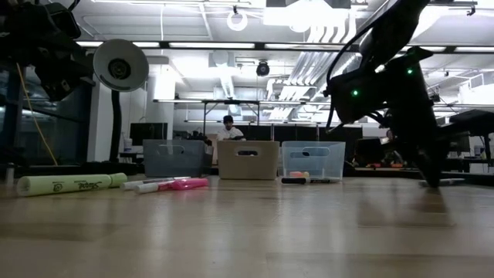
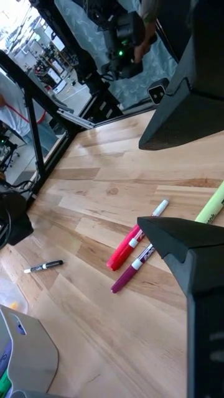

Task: Pick & Place Markers
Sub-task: Put the green marker into the black bin

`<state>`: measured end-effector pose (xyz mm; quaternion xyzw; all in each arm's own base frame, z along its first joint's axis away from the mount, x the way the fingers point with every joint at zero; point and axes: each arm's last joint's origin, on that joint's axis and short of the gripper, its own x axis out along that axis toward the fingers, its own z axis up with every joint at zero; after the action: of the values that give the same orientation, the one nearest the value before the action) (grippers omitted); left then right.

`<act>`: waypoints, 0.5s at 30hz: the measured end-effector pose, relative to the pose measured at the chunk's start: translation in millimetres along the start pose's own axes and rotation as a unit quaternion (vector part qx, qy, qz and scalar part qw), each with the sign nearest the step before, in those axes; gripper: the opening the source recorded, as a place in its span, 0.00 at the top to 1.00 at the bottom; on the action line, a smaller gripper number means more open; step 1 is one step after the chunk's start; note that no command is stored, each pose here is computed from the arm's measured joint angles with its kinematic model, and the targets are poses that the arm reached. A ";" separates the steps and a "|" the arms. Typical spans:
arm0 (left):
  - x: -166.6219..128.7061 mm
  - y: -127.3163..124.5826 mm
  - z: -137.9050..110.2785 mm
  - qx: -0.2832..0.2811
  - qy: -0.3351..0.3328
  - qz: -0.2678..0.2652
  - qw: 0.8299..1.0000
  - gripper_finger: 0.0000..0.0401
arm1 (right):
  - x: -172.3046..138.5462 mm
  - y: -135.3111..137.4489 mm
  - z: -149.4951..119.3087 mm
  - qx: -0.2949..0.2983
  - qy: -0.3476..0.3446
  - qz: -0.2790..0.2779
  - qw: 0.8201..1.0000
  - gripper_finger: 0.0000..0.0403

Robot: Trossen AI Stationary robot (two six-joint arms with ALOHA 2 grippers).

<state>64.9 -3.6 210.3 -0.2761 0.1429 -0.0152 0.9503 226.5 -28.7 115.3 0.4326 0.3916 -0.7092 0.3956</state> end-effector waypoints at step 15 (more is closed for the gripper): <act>0.0 0.2 -0.3 -0.001 0.001 0.001 1.000 0.54 | 3.2 6.7 15.9 0.035 -0.003 0.006 0.999 1.00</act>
<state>64.8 -3.6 210.0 -0.2764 0.1446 -0.0143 0.9500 226.7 -46.3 116.0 0.4465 0.3628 -0.7212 0.3859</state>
